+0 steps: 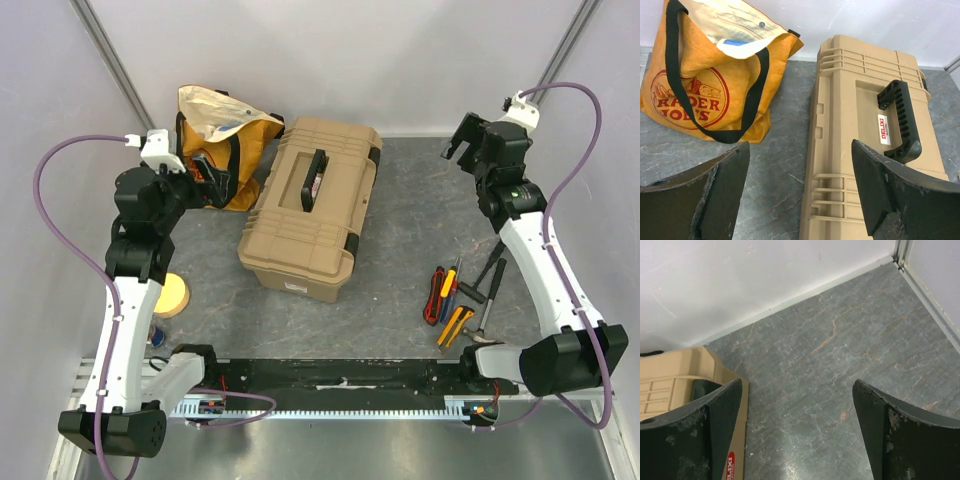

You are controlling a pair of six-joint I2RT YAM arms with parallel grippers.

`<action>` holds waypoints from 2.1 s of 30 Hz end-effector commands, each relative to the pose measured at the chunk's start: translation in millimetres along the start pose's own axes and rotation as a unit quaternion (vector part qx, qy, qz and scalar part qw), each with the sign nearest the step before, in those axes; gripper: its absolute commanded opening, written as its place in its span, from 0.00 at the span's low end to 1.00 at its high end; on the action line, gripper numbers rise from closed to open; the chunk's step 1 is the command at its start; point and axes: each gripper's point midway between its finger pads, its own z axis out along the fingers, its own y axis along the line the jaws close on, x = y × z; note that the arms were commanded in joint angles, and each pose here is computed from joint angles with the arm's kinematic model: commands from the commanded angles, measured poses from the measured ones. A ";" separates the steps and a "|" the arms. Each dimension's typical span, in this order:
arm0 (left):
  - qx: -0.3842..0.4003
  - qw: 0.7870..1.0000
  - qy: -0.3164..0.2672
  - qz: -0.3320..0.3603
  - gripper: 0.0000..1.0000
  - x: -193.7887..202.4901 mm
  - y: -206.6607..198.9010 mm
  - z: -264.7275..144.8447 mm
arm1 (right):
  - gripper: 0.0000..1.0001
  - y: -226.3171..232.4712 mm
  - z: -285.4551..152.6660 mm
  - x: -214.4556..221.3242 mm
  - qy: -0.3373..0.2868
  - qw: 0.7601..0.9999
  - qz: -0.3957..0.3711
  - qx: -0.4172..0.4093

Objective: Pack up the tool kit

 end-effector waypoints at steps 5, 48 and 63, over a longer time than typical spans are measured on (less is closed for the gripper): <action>0.070 0.997 -0.013 0.011 0.89 6.5 -22.0 -8.2 | 0.98 25.9 -5.9 32.5 0.058 0.995 0.007 -0.086; 0.073 0.983 0.120 -0.115 0.92 75.1 -27.7 -4.1 | 0.90 165.8 -65.1 192.2 0.293 0.909 0.064 -0.289; 0.206 0.936 0.219 -0.181 0.88 132.2 -65.6 21.5 | 0.65 176.2 -53.1 222.1 0.316 0.898 0.136 -0.275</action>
